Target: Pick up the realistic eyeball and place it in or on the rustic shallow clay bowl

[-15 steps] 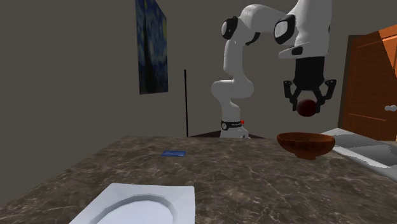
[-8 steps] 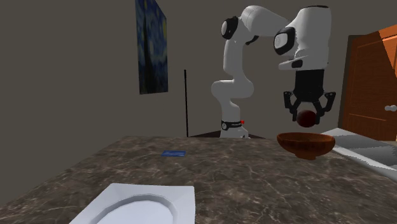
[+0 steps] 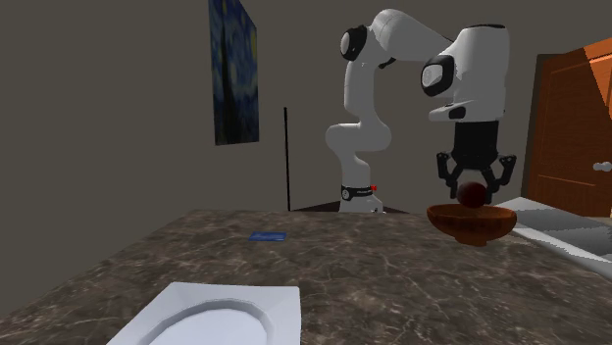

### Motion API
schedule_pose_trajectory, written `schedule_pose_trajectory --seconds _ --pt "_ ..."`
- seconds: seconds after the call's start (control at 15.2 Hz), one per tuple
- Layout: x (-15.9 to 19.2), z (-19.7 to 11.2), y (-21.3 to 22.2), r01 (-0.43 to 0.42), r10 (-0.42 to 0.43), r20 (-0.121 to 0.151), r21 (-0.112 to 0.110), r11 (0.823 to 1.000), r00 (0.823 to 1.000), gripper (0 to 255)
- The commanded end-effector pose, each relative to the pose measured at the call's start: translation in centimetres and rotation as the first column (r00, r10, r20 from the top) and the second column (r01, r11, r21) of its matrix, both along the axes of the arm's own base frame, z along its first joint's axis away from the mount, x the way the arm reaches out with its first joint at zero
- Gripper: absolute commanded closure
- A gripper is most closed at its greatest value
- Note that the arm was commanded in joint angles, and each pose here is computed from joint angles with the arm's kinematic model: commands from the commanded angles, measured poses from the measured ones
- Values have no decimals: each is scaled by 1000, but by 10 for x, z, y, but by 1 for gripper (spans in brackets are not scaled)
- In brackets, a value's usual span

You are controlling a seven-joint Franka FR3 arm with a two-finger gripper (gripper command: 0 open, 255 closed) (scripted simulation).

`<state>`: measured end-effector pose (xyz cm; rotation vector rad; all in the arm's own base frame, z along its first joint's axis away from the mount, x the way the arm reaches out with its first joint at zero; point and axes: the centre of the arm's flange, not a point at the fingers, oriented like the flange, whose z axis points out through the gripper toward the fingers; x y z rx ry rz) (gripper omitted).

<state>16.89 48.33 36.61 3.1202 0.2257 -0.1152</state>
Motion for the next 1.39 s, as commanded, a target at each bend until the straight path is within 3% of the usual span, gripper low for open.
schedule_pose_trajectory --seconds 0.0,0.2,0.26,0.59,0.86,1.32 --pt "0 0 0 0 0 0 0 1000 1000 255" --pt "0 0 0 0 0 0 0 1000 1000 255" --pt "0 0 0 0 0 0 0 1000 1000 0" --pt "0 0 0 0 0 0 0 1000 1000 0" --pt "4 50 1 0 0 0 0 1000 1000 0" --pt "4 50 1 0 0 0 0 1000 1000 0"
